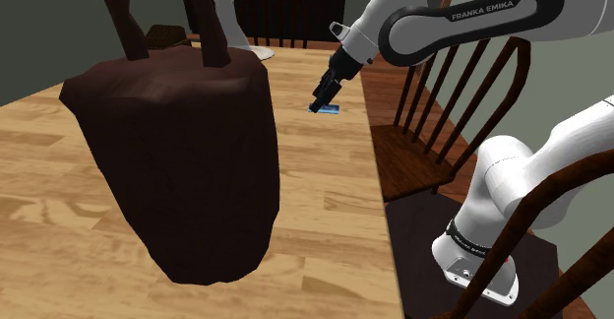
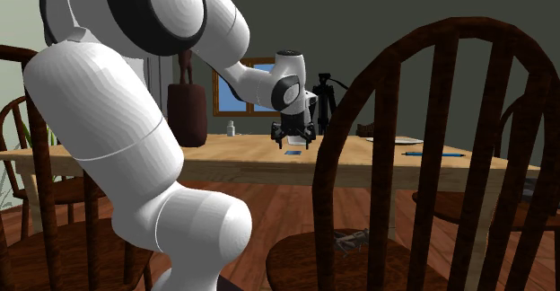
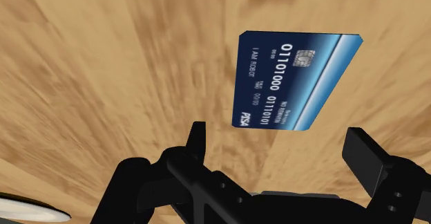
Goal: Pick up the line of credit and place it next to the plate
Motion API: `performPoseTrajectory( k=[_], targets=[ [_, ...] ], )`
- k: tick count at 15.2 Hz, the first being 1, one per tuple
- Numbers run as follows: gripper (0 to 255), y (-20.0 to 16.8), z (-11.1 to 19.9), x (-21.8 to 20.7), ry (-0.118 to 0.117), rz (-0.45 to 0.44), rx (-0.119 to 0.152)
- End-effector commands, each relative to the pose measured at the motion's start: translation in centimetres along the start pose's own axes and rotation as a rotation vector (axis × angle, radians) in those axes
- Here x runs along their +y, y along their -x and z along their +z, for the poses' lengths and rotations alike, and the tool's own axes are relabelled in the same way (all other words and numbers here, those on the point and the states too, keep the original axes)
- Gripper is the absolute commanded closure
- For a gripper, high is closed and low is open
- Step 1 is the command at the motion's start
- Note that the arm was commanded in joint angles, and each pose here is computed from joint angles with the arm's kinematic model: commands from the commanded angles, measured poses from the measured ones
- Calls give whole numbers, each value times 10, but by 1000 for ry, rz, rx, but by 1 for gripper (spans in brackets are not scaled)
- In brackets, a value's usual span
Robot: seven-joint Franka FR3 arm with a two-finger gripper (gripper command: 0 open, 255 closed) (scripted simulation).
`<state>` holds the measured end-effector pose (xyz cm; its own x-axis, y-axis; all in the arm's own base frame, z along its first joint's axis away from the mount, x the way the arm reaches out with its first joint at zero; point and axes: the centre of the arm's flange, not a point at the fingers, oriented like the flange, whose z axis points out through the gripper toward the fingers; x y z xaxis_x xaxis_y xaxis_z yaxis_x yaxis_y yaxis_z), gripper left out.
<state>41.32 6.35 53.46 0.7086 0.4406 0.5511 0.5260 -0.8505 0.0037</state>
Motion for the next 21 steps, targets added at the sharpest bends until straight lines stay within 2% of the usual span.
performPoseTrajectory(
  k=[1,2,3,12,21],
  targets=[
    [0,0,0,0,0,0,0],
    [0,0,0,0,0,0,0],
    [255,0,0,0,0,0,0],
    [255,0,0,0,0,0,0],
    [255,-26,-40,0,0,0,0]
  ],
)
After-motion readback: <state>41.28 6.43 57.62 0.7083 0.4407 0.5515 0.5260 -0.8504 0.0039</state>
